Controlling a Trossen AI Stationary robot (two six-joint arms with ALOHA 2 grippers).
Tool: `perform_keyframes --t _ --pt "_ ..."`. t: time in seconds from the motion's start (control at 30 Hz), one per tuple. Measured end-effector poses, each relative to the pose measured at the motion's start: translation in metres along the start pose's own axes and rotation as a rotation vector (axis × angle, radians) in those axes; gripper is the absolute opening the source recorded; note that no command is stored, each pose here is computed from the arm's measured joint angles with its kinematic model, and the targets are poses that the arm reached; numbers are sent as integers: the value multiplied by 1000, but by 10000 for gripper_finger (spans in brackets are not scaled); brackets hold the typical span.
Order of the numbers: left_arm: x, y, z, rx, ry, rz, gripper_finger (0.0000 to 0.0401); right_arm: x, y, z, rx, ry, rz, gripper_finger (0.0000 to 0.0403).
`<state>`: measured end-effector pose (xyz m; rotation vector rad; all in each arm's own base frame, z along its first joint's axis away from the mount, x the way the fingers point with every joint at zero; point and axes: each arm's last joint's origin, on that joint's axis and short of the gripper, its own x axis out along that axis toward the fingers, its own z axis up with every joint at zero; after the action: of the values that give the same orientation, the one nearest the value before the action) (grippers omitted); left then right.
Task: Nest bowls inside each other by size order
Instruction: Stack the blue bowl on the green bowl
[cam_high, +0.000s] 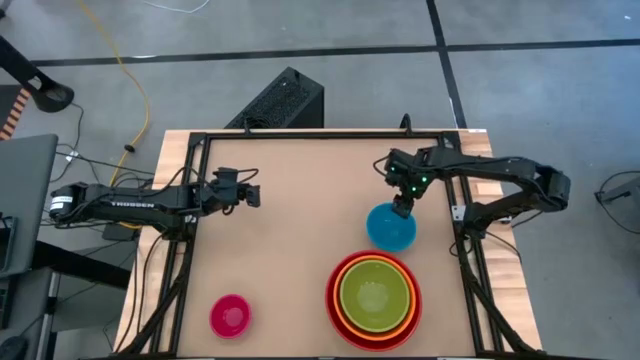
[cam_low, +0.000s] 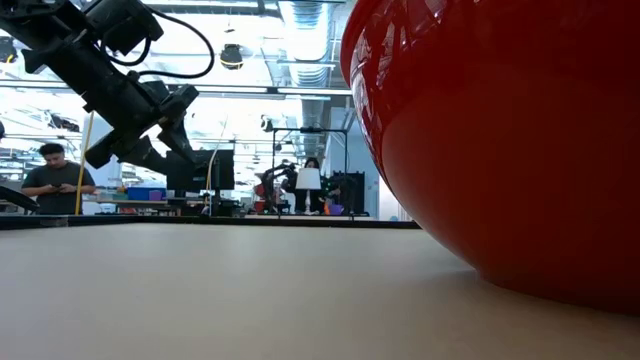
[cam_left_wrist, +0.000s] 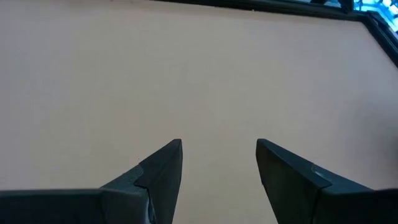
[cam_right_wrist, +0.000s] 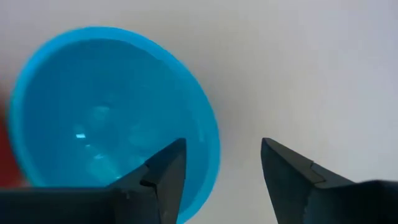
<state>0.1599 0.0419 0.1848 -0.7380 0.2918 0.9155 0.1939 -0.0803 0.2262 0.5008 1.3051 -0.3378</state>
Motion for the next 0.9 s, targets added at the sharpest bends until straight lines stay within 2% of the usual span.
perform_keyframes --t 0.33,0.53,0.67,0.9 --pt "0 0 0 -56 2 -1 194 33 -6 -16 6 23 -2 214" --pt "0 0 -1 -65 20 -14 194 43 -6 -17 48 -21 37 202" --pt "0 -1 -1 -65 34 -23 194 45 -7 -17 69 -30 49 162" --pt "0 -1 -1 -65 37 -26 194 45 -6 -17 93 -28 68 45"
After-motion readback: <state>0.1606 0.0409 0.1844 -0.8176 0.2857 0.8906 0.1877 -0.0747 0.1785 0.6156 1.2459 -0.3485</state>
